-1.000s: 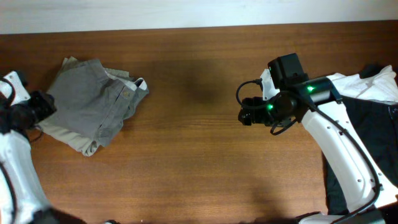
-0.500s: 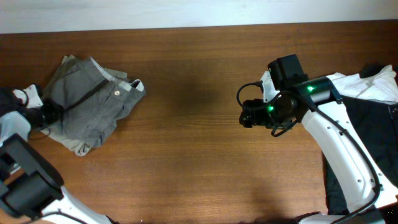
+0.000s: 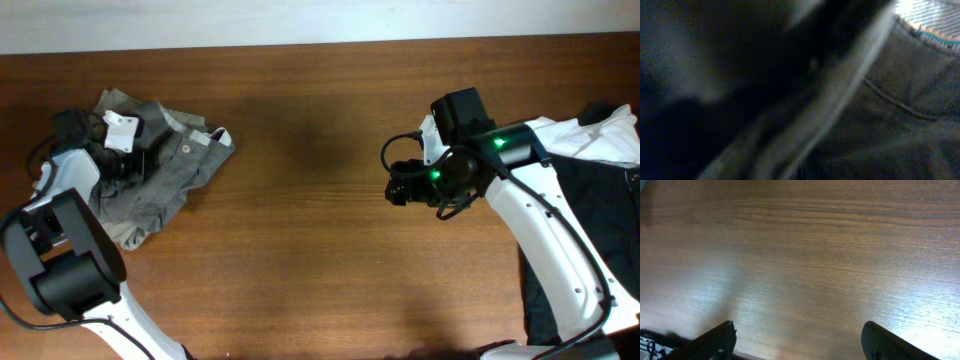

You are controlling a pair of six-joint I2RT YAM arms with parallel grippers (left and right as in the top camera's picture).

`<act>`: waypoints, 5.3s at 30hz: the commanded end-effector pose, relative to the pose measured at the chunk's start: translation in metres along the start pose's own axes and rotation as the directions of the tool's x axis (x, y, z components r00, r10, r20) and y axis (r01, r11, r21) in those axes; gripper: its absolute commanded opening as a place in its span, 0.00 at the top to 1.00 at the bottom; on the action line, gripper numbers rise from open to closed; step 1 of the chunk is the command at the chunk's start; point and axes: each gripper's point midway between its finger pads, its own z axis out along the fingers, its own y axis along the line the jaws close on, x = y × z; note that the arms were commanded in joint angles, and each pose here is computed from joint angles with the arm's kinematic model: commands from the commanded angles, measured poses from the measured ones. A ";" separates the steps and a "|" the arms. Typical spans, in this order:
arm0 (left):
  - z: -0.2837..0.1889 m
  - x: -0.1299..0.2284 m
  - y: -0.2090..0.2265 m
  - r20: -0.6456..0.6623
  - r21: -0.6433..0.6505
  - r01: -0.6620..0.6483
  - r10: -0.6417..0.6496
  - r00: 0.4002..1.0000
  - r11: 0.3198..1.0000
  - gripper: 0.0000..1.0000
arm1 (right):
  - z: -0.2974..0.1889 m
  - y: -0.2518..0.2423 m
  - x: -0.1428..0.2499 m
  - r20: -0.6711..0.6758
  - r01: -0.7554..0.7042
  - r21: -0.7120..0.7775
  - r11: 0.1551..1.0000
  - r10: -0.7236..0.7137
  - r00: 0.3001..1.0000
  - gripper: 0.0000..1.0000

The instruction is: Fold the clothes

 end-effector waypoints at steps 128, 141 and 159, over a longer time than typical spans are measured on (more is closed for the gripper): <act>-0.224 0.099 -0.194 0.853 -0.148 0.024 0.115 0.510 0.989 0.01 | 0.005 -0.151 0.083 0.819 -0.088 0.294 0.952 -0.203 0.537 0.01; -0.210 0.107 -0.193 0.817 -0.147 0.018 0.111 0.565 0.989 0.01 | 0.005 -0.151 0.083 0.818 -0.088 0.294 0.952 -0.203 0.538 0.02; -0.210 0.107 -0.193 0.817 -0.147 0.018 0.111 0.565 0.989 0.01 | 0.005 -0.151 0.083 0.819 -0.088 0.293 0.952 -0.202 0.537 0.01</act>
